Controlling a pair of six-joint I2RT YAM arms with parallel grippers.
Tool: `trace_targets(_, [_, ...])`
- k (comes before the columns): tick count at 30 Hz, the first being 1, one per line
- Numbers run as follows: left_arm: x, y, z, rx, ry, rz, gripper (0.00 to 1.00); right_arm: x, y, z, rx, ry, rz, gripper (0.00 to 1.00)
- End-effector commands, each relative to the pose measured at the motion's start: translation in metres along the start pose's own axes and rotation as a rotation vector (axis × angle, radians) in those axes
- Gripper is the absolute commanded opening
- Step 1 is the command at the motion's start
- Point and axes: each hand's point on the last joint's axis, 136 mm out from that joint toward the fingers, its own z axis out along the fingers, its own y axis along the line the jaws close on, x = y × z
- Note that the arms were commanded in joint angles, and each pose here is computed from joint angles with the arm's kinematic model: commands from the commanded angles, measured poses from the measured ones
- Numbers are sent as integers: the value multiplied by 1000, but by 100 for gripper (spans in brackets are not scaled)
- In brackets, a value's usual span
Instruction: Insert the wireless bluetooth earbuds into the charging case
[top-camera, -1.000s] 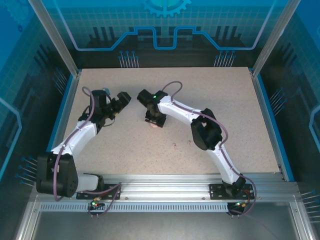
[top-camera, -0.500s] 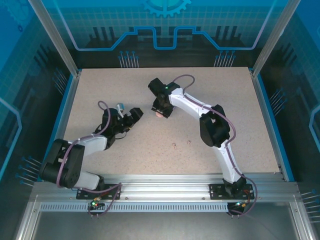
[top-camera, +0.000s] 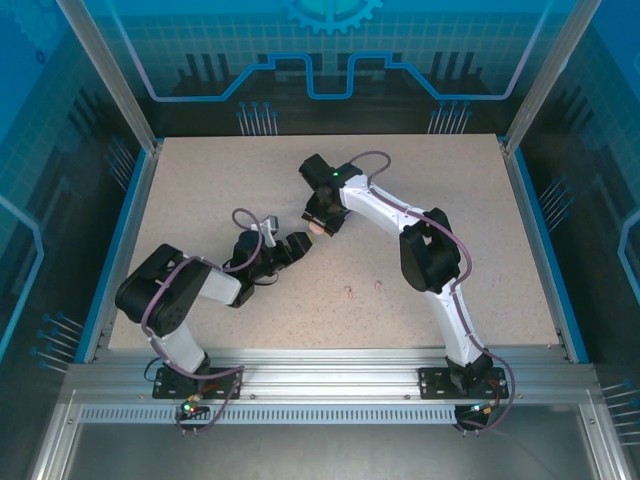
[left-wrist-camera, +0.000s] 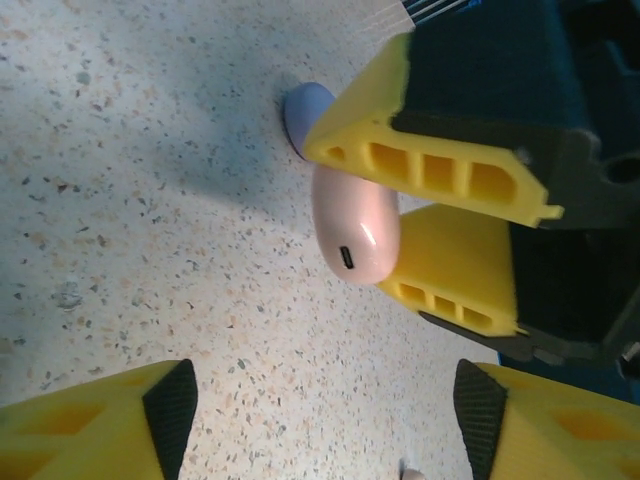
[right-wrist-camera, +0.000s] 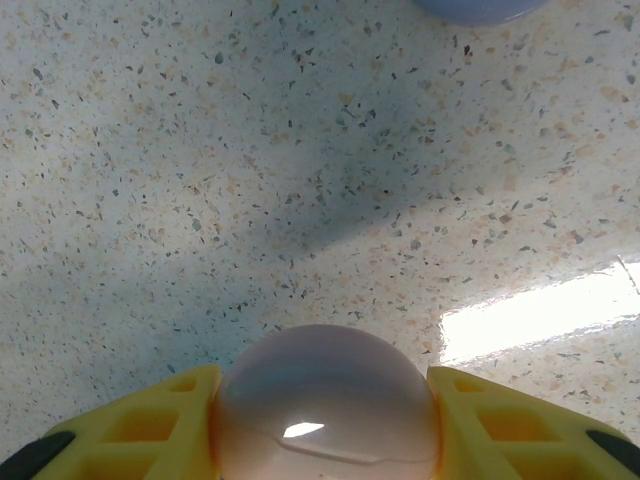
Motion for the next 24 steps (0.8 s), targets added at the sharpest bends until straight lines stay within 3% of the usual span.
trace_targets(1, [-18,-17,9,68,-83,36,66,2,6,0,-16,15,11,38])
trace_targets(17, [-32,-19,33,91,-138,14,61,11,14,0,-35,34,-3,38])
trace_targets(24, [-33,-16,40,88,-143,3,52,12,19,-3,-49,35,-10,38])
